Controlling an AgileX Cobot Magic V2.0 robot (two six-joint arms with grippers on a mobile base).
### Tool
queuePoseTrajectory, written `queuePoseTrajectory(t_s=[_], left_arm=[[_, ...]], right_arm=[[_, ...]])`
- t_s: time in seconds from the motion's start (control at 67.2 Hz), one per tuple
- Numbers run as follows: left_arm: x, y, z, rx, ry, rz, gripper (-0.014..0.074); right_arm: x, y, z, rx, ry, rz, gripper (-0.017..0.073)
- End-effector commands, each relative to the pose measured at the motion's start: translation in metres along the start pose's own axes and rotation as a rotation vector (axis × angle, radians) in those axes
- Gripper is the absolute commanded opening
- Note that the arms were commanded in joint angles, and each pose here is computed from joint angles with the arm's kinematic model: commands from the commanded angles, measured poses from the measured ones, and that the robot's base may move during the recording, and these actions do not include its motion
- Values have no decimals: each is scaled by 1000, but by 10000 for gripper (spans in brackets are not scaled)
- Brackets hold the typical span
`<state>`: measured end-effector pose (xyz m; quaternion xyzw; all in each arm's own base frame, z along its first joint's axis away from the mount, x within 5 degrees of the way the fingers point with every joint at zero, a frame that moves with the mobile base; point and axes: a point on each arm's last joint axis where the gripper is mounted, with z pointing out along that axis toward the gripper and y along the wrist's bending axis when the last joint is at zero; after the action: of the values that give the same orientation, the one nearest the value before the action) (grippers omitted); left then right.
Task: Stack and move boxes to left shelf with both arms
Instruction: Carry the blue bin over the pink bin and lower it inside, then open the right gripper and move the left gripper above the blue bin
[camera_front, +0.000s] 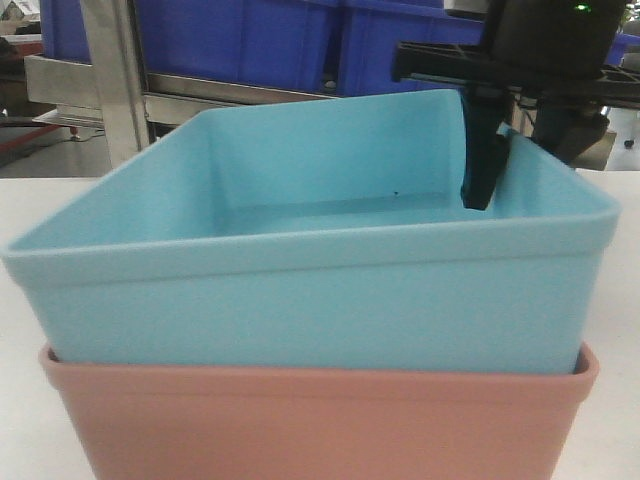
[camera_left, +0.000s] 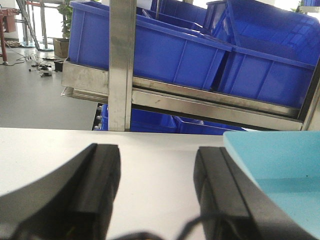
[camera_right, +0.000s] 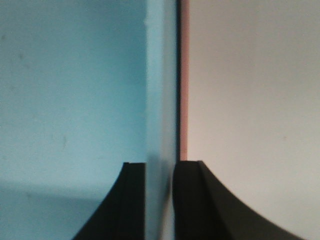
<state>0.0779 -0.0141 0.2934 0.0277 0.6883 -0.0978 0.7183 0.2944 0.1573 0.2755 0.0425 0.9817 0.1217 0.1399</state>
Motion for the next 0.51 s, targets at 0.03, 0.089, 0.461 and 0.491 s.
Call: queuePoseTrajectory(t_s=[0.03,0.089,0.461,0.491], left_arm=[[-17,1,-1,-23,-105,-16,262],[-17,1,-1,-21,-102,-37,262],[-18,2,-1,-24,-113,-60,262],[-18,2,-1,-26,-117,-63,262]], right_arm=[[-4,4,-24,-41,-79,-18,377],[-3,4,-24,-36,-71,-18,380],[-3,4,-24,-34,-80,-26,380],[-3,3,-24,-31,-75,-26,380]])
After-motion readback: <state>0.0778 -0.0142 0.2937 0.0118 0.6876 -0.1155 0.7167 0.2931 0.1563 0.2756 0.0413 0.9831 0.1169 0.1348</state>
